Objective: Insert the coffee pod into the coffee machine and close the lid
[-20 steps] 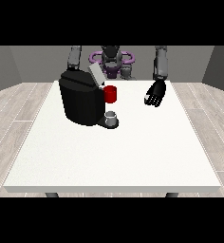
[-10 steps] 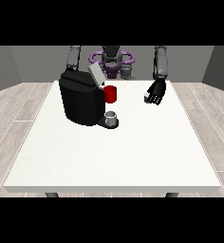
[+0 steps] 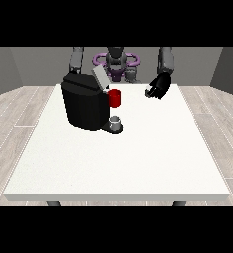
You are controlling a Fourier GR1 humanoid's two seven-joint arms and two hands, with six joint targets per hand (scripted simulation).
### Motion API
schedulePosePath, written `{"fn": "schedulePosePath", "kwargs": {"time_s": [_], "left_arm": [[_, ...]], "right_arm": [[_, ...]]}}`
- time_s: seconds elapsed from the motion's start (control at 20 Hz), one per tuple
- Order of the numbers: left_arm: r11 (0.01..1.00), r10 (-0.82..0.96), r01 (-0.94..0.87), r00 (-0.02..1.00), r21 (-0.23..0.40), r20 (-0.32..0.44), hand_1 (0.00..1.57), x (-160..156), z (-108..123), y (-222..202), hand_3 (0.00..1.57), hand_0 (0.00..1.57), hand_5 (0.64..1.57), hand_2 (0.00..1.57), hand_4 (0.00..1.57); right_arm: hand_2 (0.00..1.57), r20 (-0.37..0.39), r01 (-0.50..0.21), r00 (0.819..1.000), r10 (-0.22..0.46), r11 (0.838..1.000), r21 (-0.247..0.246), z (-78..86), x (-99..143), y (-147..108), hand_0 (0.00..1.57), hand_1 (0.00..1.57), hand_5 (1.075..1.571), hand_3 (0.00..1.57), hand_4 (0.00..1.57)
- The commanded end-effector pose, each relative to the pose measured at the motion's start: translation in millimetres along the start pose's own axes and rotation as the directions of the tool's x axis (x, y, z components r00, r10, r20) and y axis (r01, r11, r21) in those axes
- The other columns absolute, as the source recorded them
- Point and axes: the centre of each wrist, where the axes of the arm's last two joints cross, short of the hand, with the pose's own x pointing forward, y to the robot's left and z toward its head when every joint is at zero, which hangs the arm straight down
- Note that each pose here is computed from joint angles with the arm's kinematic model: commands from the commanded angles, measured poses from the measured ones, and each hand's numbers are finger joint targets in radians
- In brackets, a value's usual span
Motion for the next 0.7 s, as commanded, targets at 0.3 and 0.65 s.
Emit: {"fn": "schedulePosePath", "kwargs": {"time_s": [0.3, 0.65], "left_arm": [[1.000, -0.010, 0.014, 0.993, -0.028, 0.119, 1.42, 55.2, -18.9, 68.8, 1.34, 1.42, 1.571, 1.40, 0.56], [1.000, 0.022, -0.023, 0.998, 0.018, 0.056, 1.34, 90.5, -35.4, 105.5, 1.35, 1.34, 1.571, 1.37, 0.56]], "right_arm": [[0.00, -0.013, -0.020, 1.000, 0.020, 1.000, -0.019, 1.2, -22.4, 9.4, 0.00, 0.00, 1.571, 0.00, 0.00], [0.00, 0.024, -0.011, 1.000, 0.009, 0.996, 0.086, -2.3, 13.2, 30.2, 0.00, 0.00, 1.571, 0.00, 0.00]]}}
